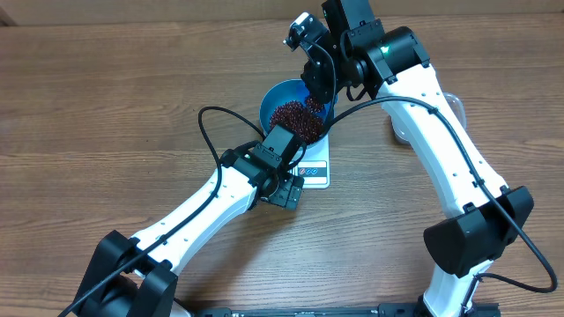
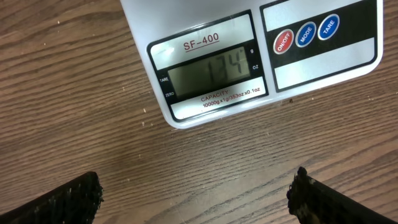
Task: Scoop item into bowl and weigh 150g on scale
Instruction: 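Tilt the blue cup slowly to trickle beans into the teal bowl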
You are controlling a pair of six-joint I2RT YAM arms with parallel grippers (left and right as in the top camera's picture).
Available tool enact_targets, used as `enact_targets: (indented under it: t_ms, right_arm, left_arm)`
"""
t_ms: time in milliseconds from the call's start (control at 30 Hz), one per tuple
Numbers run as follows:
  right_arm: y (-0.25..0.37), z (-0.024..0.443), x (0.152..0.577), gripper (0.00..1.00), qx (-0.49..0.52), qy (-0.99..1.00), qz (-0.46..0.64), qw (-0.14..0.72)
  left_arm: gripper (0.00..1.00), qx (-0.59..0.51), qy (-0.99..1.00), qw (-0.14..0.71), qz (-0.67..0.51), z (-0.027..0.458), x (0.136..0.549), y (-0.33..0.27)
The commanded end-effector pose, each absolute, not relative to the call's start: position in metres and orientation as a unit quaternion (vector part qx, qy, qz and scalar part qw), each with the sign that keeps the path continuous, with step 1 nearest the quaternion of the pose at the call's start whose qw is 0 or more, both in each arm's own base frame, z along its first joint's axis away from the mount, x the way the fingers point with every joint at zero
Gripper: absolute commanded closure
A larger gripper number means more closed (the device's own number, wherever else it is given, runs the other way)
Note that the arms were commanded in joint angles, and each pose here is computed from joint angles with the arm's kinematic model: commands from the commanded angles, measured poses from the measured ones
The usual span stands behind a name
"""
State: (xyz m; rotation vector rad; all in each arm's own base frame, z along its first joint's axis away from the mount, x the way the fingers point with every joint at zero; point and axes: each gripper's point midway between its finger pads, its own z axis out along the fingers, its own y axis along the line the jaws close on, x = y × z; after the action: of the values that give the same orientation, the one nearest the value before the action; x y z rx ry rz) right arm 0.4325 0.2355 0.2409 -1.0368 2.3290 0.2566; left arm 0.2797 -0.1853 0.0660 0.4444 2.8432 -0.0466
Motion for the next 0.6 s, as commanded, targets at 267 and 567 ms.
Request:
enact_targets:
  t_ms: [267,567]
  right_arm:
    - [0.237,0.262,0.433,0.96,-0.391,0.860,0.103,0.312]
    - [0.245,0.266,0.430,0.96,-0.399,0.851,0.132,0.314]
  left_arm:
    - [0.00,0.157,0.979,0.130,-0.006,0.063,0.280,-0.179]
    - [0.00,0.157,0.979,0.130,-0.006,0.063,0.280,-0.179]
